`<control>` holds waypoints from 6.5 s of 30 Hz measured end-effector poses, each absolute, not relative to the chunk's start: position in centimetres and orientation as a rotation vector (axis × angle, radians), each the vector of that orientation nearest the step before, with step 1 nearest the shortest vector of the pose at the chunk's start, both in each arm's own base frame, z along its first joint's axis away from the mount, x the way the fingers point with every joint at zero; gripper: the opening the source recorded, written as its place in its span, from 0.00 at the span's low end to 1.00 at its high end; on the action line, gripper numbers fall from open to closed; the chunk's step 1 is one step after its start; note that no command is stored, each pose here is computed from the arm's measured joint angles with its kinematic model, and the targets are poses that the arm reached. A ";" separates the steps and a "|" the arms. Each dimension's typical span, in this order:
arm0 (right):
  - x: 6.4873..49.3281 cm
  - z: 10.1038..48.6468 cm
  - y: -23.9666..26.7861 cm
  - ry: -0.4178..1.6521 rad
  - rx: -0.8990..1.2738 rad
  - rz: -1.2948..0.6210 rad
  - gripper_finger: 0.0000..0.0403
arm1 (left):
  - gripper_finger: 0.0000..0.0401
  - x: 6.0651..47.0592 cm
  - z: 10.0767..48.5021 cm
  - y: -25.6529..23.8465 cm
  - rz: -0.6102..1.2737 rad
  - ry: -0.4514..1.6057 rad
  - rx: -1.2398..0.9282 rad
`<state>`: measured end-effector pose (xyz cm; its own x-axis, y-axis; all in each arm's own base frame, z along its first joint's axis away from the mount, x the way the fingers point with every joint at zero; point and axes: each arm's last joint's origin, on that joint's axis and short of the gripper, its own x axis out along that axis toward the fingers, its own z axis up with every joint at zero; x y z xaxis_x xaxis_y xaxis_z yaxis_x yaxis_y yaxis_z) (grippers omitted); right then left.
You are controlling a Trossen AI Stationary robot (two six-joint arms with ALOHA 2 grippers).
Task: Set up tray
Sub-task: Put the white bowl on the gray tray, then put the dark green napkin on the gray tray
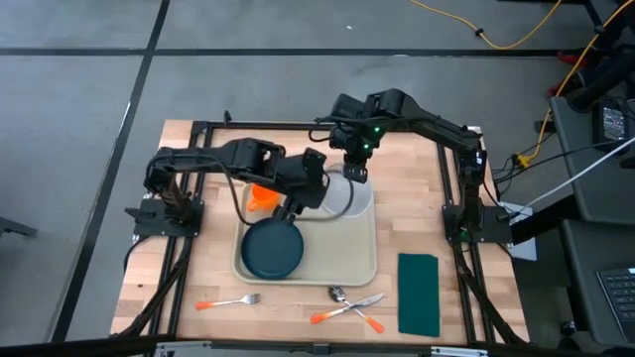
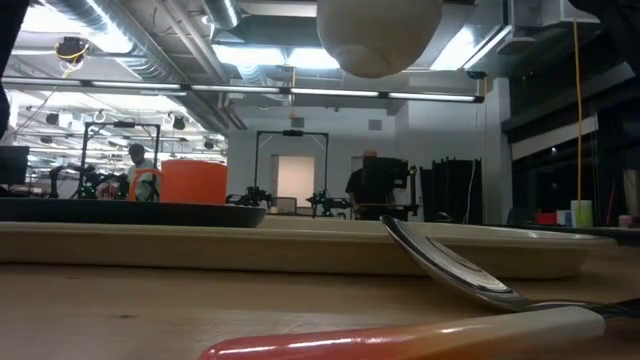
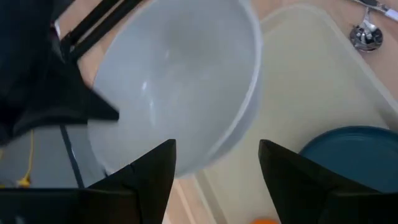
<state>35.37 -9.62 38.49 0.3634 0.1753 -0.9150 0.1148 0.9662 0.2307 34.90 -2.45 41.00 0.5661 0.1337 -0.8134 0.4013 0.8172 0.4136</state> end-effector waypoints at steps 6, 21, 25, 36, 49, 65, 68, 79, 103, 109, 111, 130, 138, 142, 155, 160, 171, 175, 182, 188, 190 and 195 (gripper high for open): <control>35.6 38.6 -9.7 1.181 0.270 0.037 0.02 | 0.56 36.1 39.8 -2.9 -0.262 0.975 0.583; 35.7 38.6 -9.7 1.162 0.286 0.049 0.04 | 0.03 36.8 38.6 -3.0 -0.287 1.021 0.494; 35.8 38.7 -9.7 1.152 0.285 0.051 0.04 | 0.01 36.8 38.6 -3.2 -0.282 1.023 0.482; 32.3 43.3 -9.1 1.047 0.196 -0.025 0.24 | 0.00 36.0 38.5 -2.8 -0.217 1.100 0.416; 20.1 50.7 -5.4 0.792 0.117 -0.525 0.45 | 0.00 35.1 39.1 -2.6 -0.138 1.123 0.380; 15.8 38.0 -1.9 0.564 0.199 -0.686 0.45 | 0.00 24.1 46.6 -4.7 -0.017 0.969 0.027; 16.2 36.6 -1.7 0.518 0.198 -0.646 0.45 | 0.00 21.1 48.2 -5.2 0.039 0.882 -0.071; 17.5 37.1 -1.6 0.392 0.081 -0.580 0.45 | 0.00 19.1 48.0 -9.5 0.070 0.909 -0.283; 18.0 37.7 -1.4 0.368 -0.048 -0.455 0.45 | 0.00 29.9 35.1 -18.1 0.339 1.163 -0.181; 18.0 37.7 -1.3 0.376 -0.056 -0.394 0.45 | 0.00 31.0 30.1 -18.9 0.401 1.172 -0.250; 18.1 37.6 -1.2 0.380 -0.054 -0.372 0.45 | 0.00 31.1 29.0 -19.0 0.417 1.174 -0.284; 17.9 37.1 -1.1 0.446 -0.102 -0.332 0.45 | 0.00 31.3 21.6 -16.5 0.524 1.261 -0.397; 17.6 36.6 -1.1 0.508 -0.107 -0.331 0.45 | 0.00 31.7 20.3 -15.6 0.496 1.278 -0.425; 17.6 36.6 -1.1 0.508 -0.091 -0.336 0.45 | 0.03 32.0 20.3 -15.2 0.466 1.302 -0.450; 17.6 36.5 -1.1 0.512 -0.093 -0.335 0.45 | 0.35 32.8 20.3 -14.0 0.361 1.395 -0.571; 17.5 36.2 -1.1 0.528 -0.095 -0.335 0.45 | 0.44 33.5 21.3 -13.8 0.327 1.390 -0.645; 17.7 35.2 -1.1 0.558 -0.053 -0.320 0.45 | 0.45 35.1 27.4 -13.8 0.249 1.300 -0.620; 17.7 35.1 -0.9 0.559 -0.027 -0.281 0.45 | 0.45 35.0 30.0 -13.5 0.259 1.261 -0.545; 17.8 35.1 -0.1 0.558 0.097 -0.139 0.45 | 0.45 34.2 34.7 -12.5 0.329 1.146 -0.286; 17.7 35.0 1.4 0.556 0.302 -0.153 0.45 | 0.45 33.7 36.5 -11.9 0.357 1.109 -0.186; 17.3 34.6 1.7 0.586 0.421 -0.241 0.45 | 0.45 33.5 36.7 -11.8 0.355 1.122 -0.184; 15.4 32.8 2.8 0.792 0.665 -0.396 0.45 | 0.45 32.2 37.0 -12.5 0.338 1.190 -0.094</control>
